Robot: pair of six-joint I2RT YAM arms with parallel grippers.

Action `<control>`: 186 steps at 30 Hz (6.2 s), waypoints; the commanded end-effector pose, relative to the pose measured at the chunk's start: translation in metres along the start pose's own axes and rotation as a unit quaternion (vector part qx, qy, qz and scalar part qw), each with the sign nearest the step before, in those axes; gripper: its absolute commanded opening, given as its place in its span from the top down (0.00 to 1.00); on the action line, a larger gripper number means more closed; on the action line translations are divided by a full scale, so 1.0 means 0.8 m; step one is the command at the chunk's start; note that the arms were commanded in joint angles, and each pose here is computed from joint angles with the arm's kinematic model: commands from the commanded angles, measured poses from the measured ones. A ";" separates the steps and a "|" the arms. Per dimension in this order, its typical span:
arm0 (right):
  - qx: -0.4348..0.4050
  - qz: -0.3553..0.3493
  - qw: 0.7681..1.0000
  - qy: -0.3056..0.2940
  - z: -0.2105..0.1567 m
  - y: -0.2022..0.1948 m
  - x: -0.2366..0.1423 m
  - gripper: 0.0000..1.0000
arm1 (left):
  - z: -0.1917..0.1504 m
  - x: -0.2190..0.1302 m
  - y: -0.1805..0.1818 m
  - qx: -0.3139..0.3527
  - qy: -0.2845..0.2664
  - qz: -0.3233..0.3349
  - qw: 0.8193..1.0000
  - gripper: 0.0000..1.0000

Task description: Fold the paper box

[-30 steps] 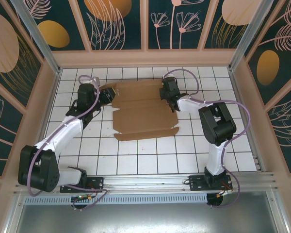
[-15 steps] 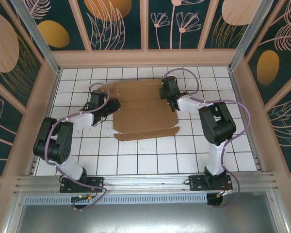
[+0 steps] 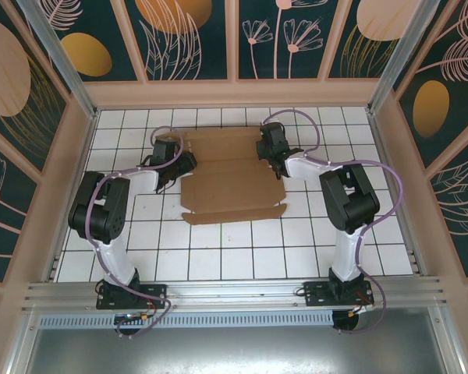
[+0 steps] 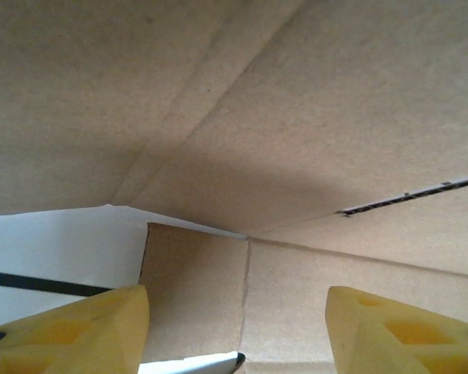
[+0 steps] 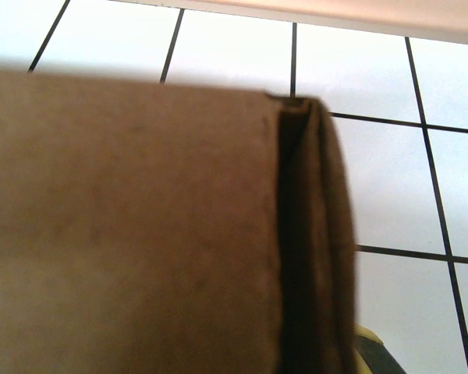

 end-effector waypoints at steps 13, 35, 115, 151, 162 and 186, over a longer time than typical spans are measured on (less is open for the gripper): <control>-0.038 0.010 0.994 0.103 -0.063 0.007 0.015 1.00 | 0.000 0.020 -0.008 0.023 0.016 -0.053 0.998 0.43; -0.036 0.012 0.993 0.110 -0.066 0.006 0.019 1.00 | -0.024 0.025 -0.055 0.016 0.038 -0.208 0.977 0.52; -0.103 0.055 0.989 0.085 -0.049 -0.013 0.025 1.00 | 0.023 -0.077 -0.022 0.256 -0.098 -0.131 0.953 0.42; -0.087 -0.006 0.993 0.081 -0.048 -0.005 0.014 1.00 | 0.045 -0.018 -0.012 0.233 -0.069 0.005 0.970 0.64; 0.007 -0.051 0.998 0.039 -0.026 -0.004 -0.017 1.00 | 0.051 -0.018 0.001 0.186 -0.089 0.120 0.971 0.84; 0.109 -0.067 0.990 -0.059 -0.014 -0.037 -0.054 1.00 | 0.045 -0.022 -0.045 0.148 -0.128 -0.025 0.980 0.46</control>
Point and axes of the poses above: each hand's point on the last joint's axis, 136 mm out from that joint toward the fingers, its own x axis out along the fingers, its own y axis along the line the jaws close on, z = x × y, the point moved 8 cm from there along -x, back along the fingers, and after that the axes turned 5 degrees about x, right-handed, at the moved point
